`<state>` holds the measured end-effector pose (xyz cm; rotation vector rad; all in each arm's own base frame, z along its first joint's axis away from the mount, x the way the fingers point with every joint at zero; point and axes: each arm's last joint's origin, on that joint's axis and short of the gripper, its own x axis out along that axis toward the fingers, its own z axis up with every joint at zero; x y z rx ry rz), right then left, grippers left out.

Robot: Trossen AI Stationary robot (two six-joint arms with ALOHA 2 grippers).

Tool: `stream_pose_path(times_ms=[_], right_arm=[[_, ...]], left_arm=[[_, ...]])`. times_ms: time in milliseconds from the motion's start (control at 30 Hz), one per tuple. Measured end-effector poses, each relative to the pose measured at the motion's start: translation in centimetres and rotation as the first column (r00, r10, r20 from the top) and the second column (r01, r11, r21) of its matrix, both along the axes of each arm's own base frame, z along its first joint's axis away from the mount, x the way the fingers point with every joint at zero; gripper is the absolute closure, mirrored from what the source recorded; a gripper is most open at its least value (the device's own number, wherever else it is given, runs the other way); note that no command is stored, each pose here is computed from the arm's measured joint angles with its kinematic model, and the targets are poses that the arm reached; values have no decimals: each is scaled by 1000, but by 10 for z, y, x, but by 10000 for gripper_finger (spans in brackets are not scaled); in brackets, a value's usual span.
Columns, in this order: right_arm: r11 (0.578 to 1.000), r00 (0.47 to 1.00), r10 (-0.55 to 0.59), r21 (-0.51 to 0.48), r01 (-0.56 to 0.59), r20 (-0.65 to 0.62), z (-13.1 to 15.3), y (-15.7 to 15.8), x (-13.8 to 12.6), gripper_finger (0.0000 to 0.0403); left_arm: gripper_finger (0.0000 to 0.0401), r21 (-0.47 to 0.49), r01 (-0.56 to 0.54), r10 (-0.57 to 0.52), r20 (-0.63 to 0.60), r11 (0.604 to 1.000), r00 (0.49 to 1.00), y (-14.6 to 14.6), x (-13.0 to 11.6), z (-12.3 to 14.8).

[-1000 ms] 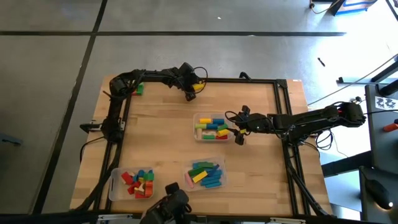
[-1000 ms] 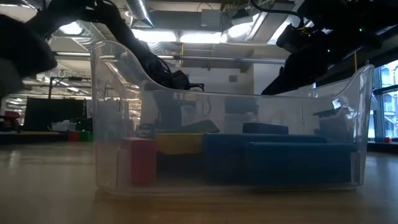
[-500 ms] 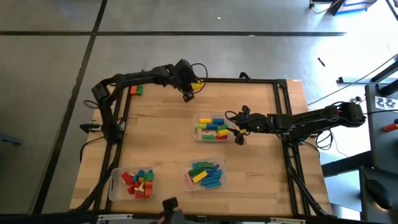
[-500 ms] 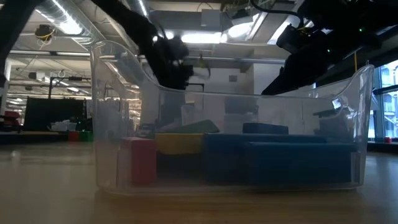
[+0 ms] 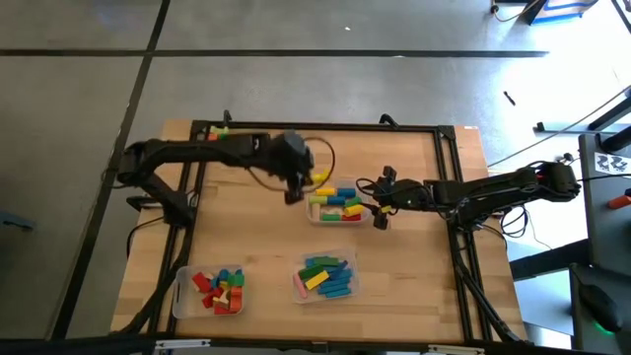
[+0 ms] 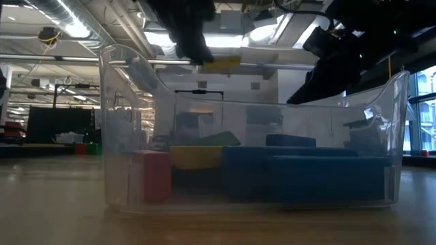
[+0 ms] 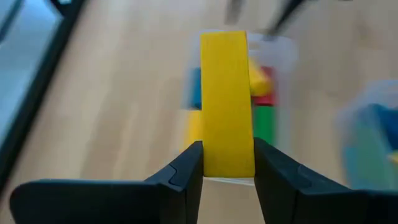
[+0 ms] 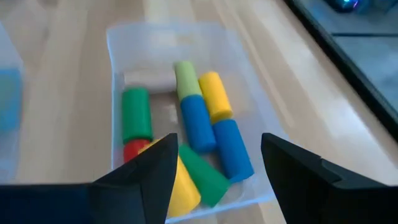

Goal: Sort blocks by size
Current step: Put the yellow rectangular block into the bottom right transparent bin

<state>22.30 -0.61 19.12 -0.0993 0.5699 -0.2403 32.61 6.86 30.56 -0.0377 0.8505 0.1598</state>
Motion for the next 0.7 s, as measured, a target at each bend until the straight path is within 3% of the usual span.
stream_pose_path(times_ms=[300,500,700], right_arm=[[998,994,47,28,-50,95,23,2,-1,172],[991,992,43,121,-57,116,23,3,-1,172],[967,988,89,227,-116,125,23,6,-1,172]], left_arm=[[288,-81,141,-142,-4,987,990,-95,9,-5],[288,-126,194,-193,17,973,981,-147,14,-15],[285,-153,250,-255,-9,956,967,-187,25,-44]])
